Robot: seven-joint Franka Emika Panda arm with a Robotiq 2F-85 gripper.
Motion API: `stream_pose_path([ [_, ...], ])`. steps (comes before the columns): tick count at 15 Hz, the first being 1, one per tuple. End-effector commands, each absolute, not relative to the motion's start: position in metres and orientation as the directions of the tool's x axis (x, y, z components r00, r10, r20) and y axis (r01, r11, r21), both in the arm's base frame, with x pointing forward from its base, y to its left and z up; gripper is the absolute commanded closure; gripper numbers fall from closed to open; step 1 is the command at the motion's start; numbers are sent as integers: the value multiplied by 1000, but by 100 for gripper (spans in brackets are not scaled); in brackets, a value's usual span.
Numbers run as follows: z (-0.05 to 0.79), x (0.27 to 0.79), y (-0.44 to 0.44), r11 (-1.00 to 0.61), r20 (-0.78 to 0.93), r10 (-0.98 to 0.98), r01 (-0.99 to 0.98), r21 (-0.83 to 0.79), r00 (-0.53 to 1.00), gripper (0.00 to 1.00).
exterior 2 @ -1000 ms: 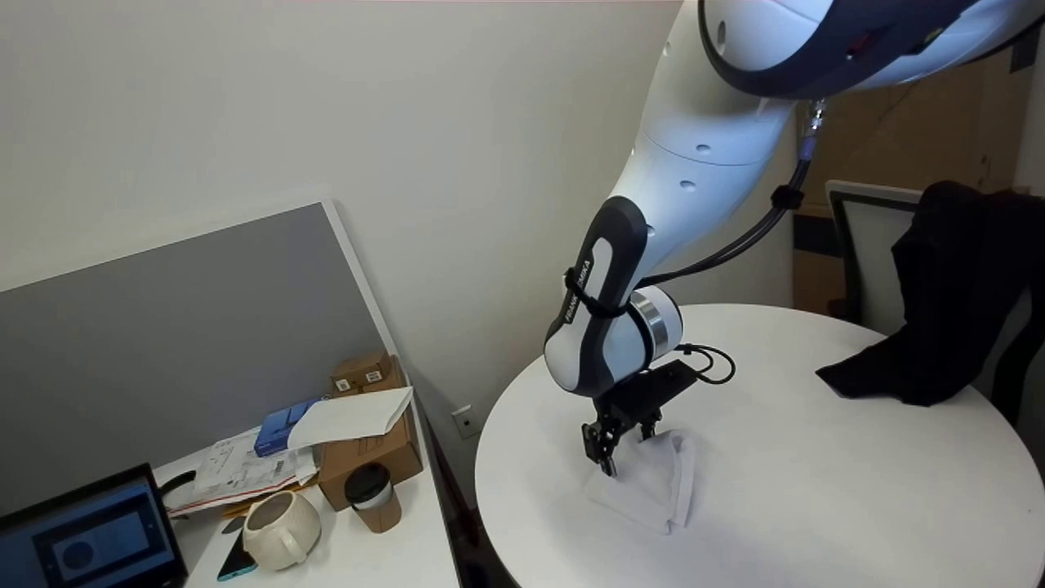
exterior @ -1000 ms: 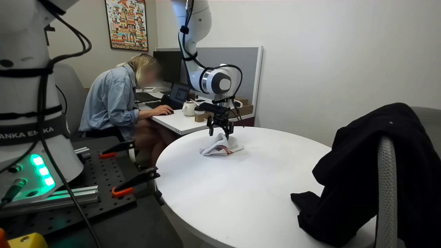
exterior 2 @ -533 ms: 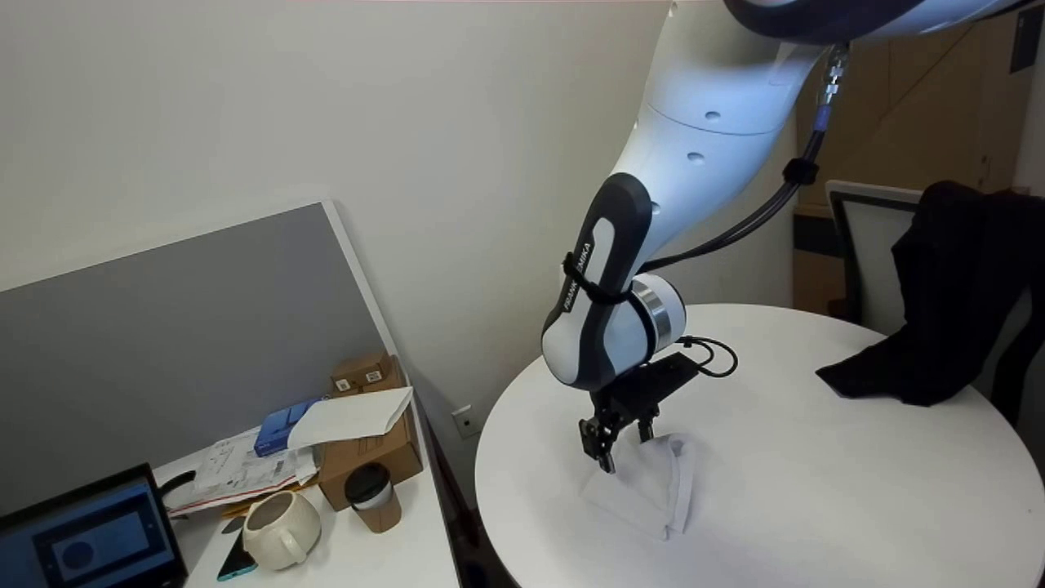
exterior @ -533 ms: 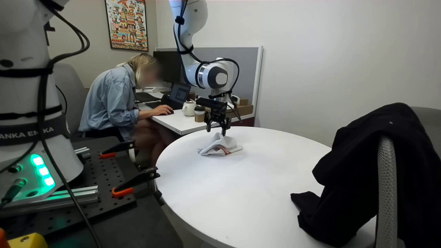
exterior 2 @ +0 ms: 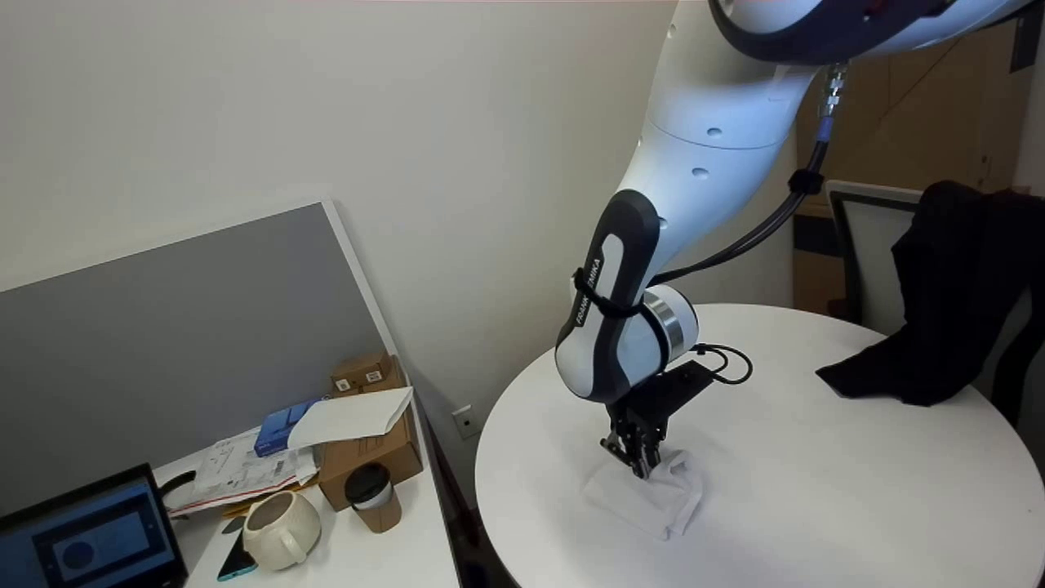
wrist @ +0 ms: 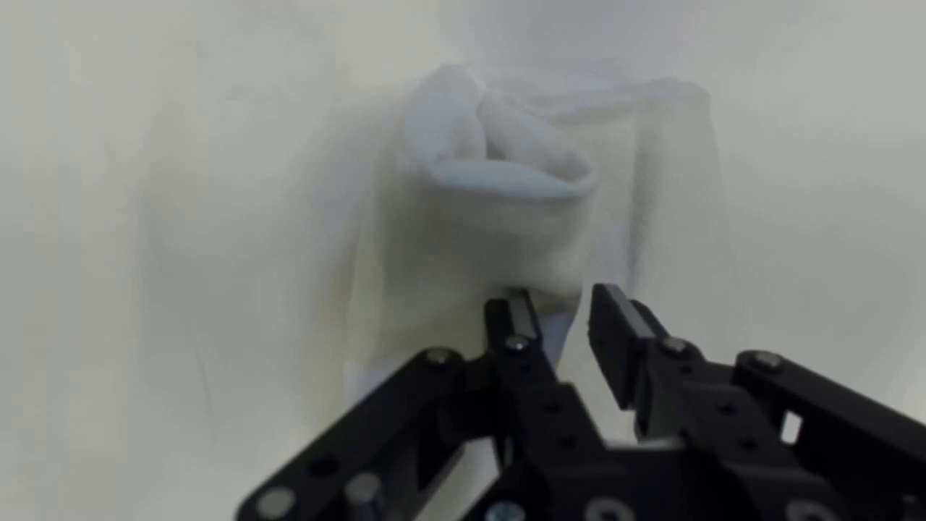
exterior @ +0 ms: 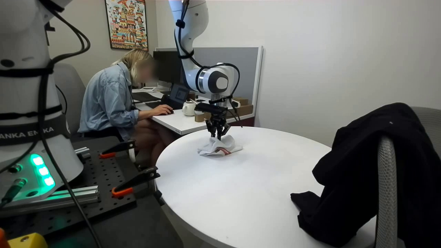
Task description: Use the white towel to wipe the table surface
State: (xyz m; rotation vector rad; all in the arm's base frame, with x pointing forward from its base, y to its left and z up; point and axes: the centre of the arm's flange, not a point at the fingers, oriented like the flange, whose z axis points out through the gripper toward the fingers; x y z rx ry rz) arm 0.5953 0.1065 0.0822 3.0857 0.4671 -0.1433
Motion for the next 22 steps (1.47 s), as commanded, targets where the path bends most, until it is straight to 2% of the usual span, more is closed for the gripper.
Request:
stream_pose_path([
  [1,63,603,103,-946,-108,316,321,41,943,99],
  [7,19,631,94,-941,-139,328,336,40,934,100],
  [13,32,663,68,-954,-116,281,290,70,953,100],
  [18,42,673,-8,-979,-89,176,184,91,980,100],
  [22,47,651,-71,-993,-79,97,102,63,992,100],
])
